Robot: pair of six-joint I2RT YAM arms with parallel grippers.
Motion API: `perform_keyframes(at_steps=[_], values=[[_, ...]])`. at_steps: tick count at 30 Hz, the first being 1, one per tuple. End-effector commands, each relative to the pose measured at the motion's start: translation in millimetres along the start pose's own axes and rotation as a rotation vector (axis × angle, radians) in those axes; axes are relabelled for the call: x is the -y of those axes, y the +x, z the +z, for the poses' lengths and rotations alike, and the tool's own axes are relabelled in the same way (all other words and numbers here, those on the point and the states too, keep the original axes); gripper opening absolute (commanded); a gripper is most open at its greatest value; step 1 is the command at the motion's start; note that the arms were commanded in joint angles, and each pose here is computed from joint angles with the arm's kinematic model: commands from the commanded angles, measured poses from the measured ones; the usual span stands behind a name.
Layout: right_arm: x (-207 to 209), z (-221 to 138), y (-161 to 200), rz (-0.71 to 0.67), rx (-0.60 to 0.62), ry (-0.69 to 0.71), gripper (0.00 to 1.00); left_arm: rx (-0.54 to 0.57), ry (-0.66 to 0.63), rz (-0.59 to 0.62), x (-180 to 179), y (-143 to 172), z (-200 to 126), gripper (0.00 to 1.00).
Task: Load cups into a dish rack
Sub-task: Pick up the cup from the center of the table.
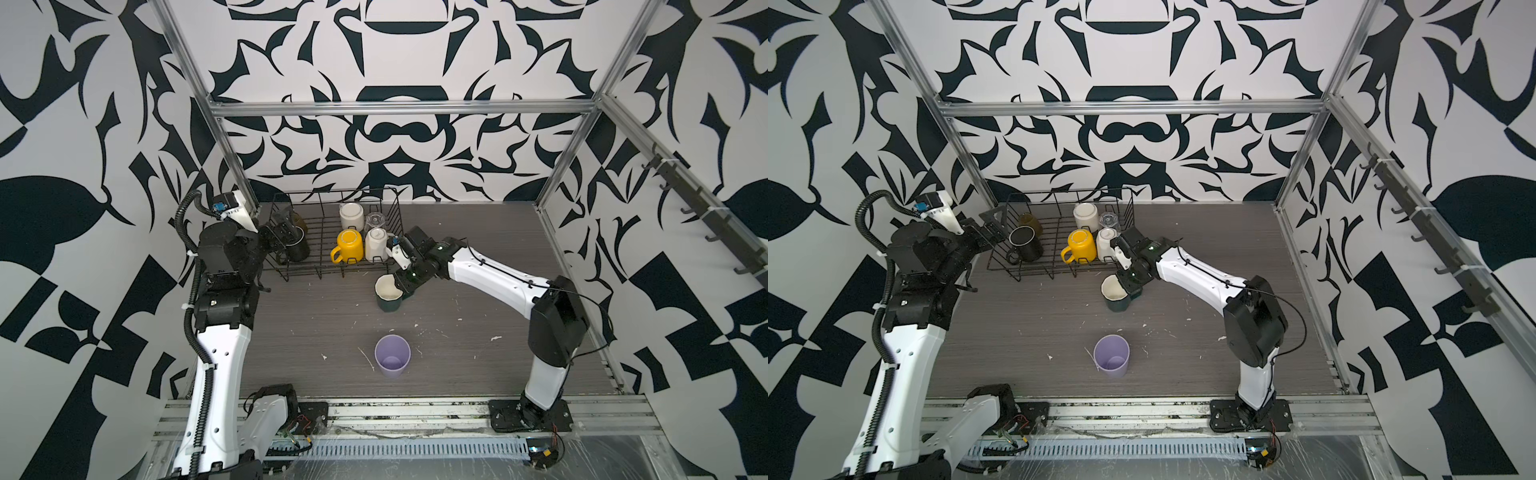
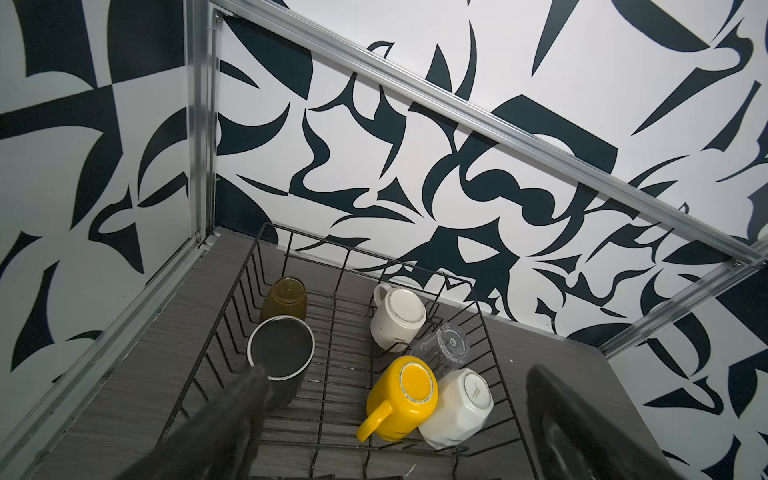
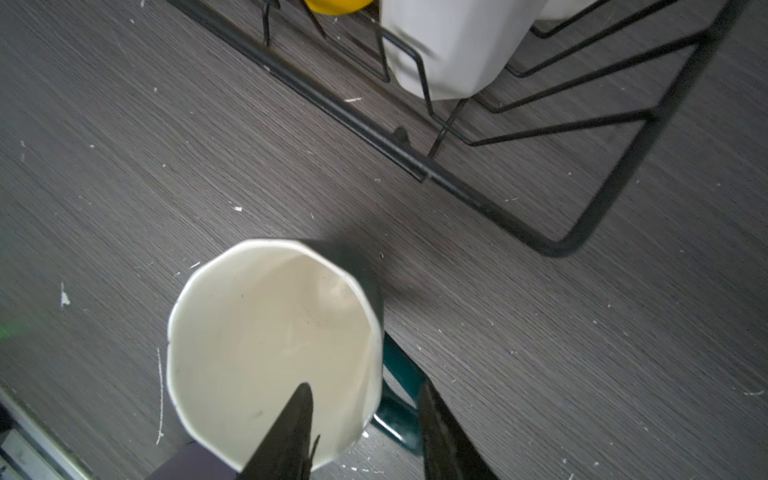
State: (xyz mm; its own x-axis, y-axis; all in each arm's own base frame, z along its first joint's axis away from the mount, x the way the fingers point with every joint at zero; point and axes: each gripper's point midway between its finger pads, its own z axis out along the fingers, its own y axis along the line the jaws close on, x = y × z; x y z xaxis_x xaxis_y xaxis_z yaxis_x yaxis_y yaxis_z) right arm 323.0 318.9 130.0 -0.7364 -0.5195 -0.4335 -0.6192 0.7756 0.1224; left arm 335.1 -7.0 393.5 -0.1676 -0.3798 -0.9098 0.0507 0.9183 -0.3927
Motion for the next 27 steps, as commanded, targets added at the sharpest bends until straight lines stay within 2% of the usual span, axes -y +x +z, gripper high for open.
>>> perform_keyframes(at_steps=[1, 4, 11, 17, 24, 27], values=[[-2.3, -6.5, -15.0, -0.041, 0.025, 0.022, 0.42, 0.012, 0.017, -0.006, 3.2, -1.4, -5.6, 0.99], [-3.9, 2.5, -16.8, -0.057, 0.005, 0.026, 0.38, 0.022, 0.024, -0.003, 5.0, -3.2, -7.8, 0.99], [-7.0, 16.8, -14.3, -0.094, -0.038, 0.041, 0.20, 0.028, 0.037, 0.002, 5.8, -0.4, -9.1, 0.99], [-3.6, 16.4, -11.1, -0.115, -0.048, 0.069, 0.00, 0.085, 0.065, 0.009, 8.6, -3.5, -12.7, 0.99], [0.3, -0.8, -6.9, -0.114, -0.035, 0.088, 0.00, 0.234, 0.204, 0.041, 26.9, -10.1, -26.2, 0.99], [4.5, -21.6, -6.4, -0.059, 0.014, 0.056, 0.00, 0.231, 0.216, 0.050, 29.0, -9.3, -26.3, 1.00]])
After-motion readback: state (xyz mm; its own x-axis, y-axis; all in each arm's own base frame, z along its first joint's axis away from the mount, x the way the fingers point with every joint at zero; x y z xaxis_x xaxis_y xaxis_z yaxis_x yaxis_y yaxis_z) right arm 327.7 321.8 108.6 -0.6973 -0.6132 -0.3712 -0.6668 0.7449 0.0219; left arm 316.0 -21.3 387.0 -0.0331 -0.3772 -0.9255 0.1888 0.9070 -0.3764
